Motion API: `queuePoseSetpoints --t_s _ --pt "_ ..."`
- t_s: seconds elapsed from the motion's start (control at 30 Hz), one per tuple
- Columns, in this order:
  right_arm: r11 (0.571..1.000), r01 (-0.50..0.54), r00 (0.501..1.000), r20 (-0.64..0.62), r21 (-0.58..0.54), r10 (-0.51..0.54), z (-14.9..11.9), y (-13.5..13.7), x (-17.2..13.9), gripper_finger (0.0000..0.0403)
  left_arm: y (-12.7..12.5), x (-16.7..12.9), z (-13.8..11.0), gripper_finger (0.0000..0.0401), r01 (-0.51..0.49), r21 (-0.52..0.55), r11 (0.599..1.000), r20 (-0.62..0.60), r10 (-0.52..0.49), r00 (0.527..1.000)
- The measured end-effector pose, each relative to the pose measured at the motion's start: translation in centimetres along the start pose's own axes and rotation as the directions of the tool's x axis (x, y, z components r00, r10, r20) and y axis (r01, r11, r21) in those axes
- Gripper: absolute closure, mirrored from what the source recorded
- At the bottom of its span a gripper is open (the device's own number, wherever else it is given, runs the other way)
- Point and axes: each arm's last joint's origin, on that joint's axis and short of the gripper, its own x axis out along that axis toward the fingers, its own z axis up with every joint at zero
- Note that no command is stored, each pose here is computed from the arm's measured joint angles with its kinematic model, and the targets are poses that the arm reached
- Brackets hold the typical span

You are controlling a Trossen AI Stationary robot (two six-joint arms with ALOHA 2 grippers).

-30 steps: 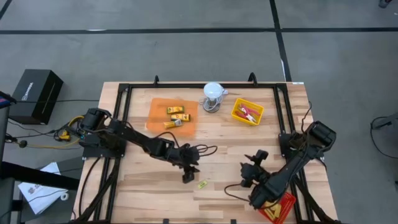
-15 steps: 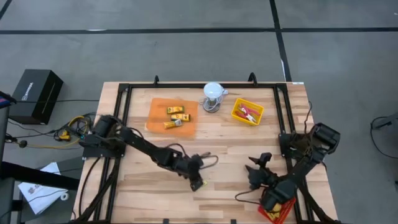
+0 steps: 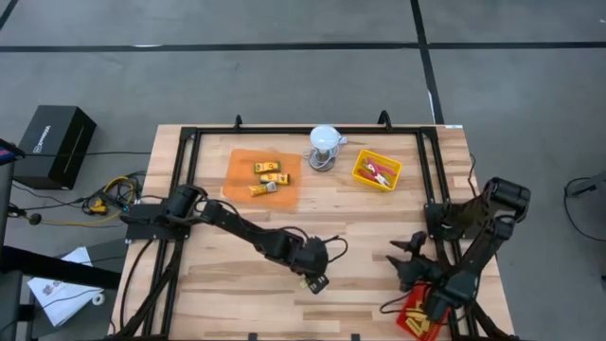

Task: Pick & Place School Supplies
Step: Put the green eraser into the red bin

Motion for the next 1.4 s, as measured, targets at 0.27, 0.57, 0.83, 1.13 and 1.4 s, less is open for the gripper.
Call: queuePoseSetpoints --t_s 0.27,0.57,0.83,1.13,1.4 --pt "0.999 -0.038 0.995 0.09 0.027 0.035 -1.3 -2.0 -0.9 0.0174 -0.5 0.0 -1.5 0.0222 -0.014 -0.084 0.996 -0.047 0.011 0.999" --pt "0.996 -0.059 0.988 0.148 0.067 0.048 -1.7 -3.0 -1.0 0.0174 -0.5 -0.2 -2.7 0.0222 -0.076 -0.094 0.993 -0.097 0.067 0.993" --pt "0.996 -0.059 0.987 0.151 0.07 0.048 -1.6 -2.9 -0.9 0.0175 -0.5 1.0 -2.6 0.0223 -0.093 -0.098 0.991 -0.115 0.082 0.99" --pt "0.993 -0.078 0.985 0.16 0.083 0.064 -1.6 -2.7 -1.1 0.0175 -1.6 2.8 -2.4 0.0223 -0.194 -0.039 0.98 -0.209 0.182 0.961" --pt "0.992 -0.099 0.981 0.176 0.073 0.084 -1.8 -2.5 -1.5 0.0175 -1.9 3.0 -2.9 0.0223 -0.214 -0.068 0.974 -0.211 0.196 0.958"
